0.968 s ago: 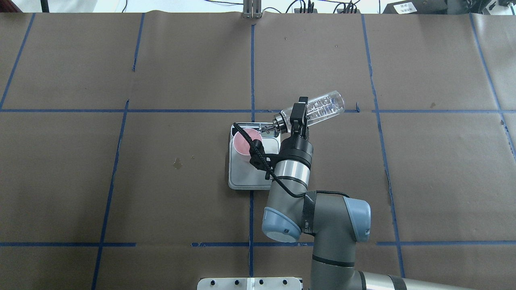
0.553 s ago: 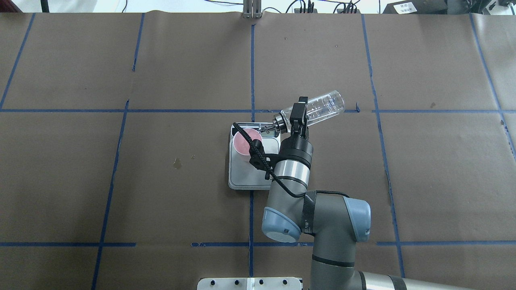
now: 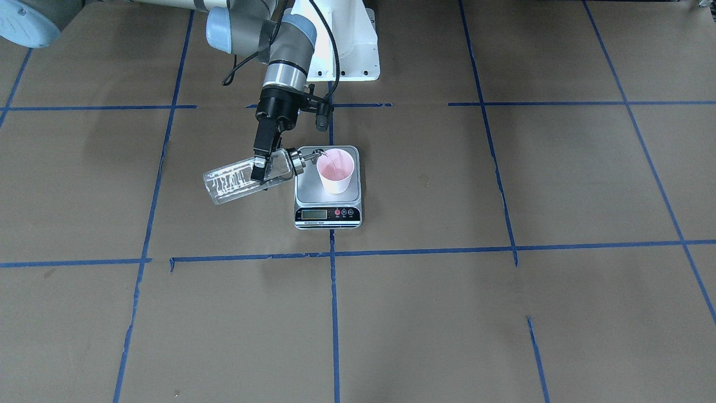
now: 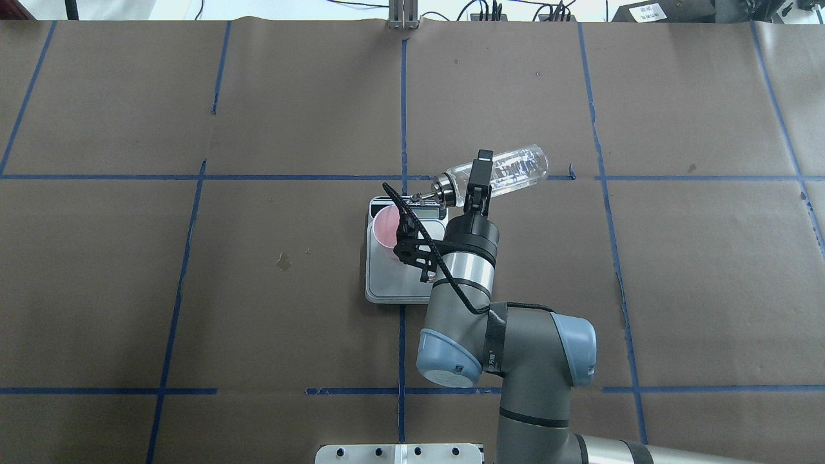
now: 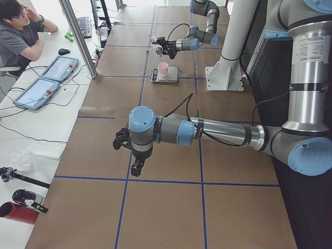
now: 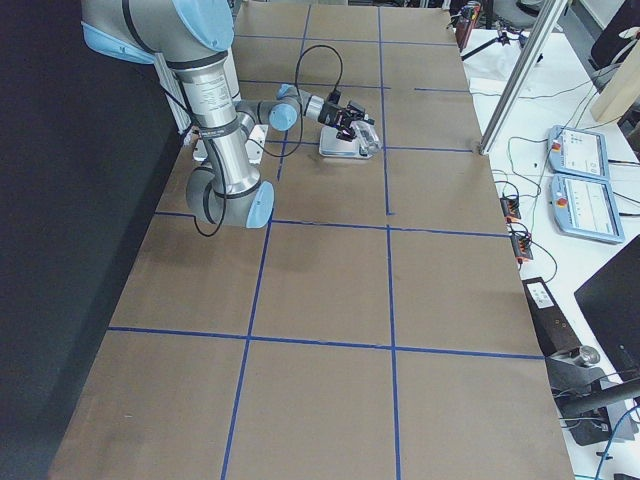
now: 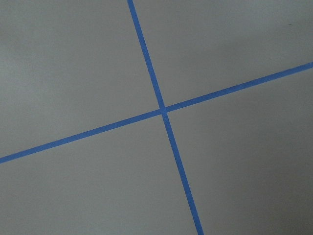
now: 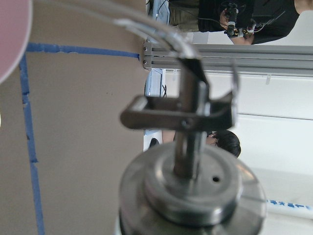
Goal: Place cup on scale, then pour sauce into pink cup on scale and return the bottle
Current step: 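Turn the bottle upright and carry it back toward its spot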
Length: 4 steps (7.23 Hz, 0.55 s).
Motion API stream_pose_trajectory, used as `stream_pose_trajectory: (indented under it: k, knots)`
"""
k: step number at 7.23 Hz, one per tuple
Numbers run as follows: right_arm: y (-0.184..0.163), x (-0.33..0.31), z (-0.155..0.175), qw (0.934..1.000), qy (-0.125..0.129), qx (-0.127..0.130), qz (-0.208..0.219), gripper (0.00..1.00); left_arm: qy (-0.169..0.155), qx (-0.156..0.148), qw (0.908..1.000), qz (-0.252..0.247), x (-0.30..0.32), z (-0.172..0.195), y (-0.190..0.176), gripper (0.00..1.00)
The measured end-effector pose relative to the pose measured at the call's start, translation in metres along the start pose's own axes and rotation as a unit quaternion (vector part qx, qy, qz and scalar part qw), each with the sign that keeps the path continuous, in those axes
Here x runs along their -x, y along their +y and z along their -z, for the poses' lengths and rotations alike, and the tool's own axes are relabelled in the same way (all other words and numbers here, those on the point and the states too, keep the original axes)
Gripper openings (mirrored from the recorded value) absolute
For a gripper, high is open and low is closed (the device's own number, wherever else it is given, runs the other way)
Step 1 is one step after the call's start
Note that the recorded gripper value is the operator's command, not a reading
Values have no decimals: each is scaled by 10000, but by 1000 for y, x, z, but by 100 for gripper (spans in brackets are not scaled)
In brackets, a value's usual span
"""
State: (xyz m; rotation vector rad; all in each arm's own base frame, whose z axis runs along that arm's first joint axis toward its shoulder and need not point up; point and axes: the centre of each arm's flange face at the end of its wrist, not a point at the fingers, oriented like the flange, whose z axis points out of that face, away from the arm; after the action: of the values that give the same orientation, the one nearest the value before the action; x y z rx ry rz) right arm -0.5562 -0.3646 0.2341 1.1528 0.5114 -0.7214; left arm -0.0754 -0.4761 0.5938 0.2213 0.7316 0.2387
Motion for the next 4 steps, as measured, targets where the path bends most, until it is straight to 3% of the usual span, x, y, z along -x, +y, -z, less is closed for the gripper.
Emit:
stream_pose_trajectory:
  k: [1, 2, 3, 4]
  knots:
    - [3, -14, 8, 9988, -191, -54, -444, 0, 0, 0, 10000, 0, 0, 0, 0, 100]
    - [6, -30, 17, 9931, -452, -104, -1075, 0, -2, 2, 10000, -1, 0, 0, 0, 100]
    - [8, -42, 25, 9804, -734, -111, -1826, 0, -2, 2, 10000, -3, 0, 0, 0, 100]
    - [14, -55, 33, 9575, -1065, -74, -2678, 0, -1, 0, 10000, -6, 0, 0, 0, 100]
